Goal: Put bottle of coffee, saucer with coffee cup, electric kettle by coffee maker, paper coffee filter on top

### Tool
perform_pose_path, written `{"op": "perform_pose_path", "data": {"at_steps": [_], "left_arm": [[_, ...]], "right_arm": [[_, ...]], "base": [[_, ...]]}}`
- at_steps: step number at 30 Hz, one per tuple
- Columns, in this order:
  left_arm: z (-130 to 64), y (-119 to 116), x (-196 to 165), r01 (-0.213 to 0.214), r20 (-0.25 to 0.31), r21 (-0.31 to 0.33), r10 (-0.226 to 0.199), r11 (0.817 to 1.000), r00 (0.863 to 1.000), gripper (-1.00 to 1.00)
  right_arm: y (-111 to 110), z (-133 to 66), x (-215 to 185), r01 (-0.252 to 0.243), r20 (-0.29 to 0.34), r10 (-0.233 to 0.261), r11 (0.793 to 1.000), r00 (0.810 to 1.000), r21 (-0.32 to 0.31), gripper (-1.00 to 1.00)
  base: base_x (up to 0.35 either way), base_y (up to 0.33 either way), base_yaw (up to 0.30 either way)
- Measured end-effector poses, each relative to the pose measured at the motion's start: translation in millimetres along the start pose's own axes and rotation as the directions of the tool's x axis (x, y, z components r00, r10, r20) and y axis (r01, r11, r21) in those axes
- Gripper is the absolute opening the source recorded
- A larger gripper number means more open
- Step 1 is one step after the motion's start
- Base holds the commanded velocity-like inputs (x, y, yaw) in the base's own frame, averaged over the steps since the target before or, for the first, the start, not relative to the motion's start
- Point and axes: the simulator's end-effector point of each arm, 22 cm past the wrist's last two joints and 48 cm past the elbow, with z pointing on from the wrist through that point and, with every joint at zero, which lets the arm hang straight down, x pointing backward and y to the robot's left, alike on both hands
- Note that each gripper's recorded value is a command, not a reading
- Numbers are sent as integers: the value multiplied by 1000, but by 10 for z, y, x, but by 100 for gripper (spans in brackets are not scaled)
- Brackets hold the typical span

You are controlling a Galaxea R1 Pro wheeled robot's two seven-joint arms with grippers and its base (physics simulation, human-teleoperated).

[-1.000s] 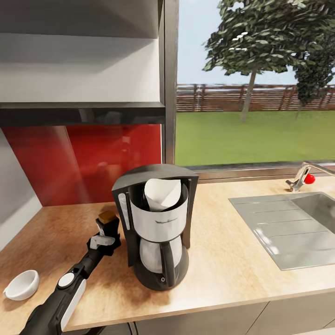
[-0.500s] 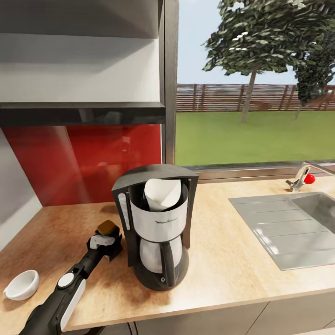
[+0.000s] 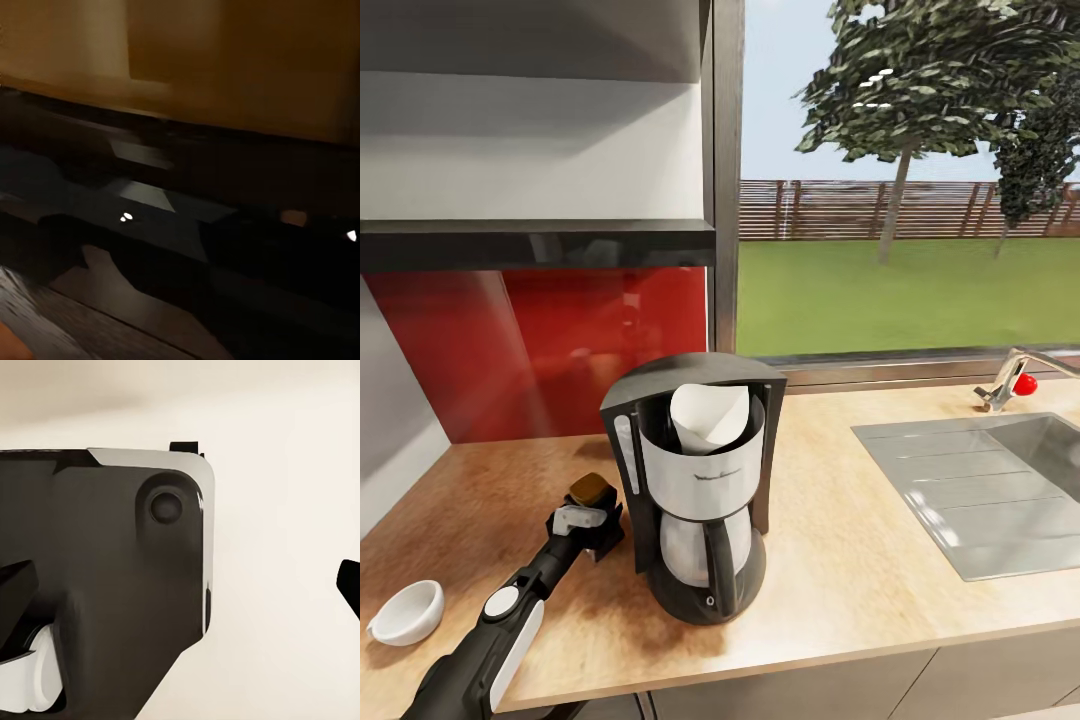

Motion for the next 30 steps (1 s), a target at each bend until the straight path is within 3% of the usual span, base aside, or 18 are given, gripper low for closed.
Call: {"op": "perform_pose_path", "data": {"at_steps": [22, 30], "left_arm": [[3, -2, -3, 1, 0, -1, -1, 1000, 1000, 100], [7, 6, -7, 1, 1, -3, -1, 1000, 1000, 100]], "right_arm": [[0, 1, -2, 0, 0, 0, 1000, 1000, 0, 100], [0, 2, -2, 0, 0, 0, 1000, 1000, 0, 100]], "base": [[-115, 0, 0], [-294, 0, 0]]}}
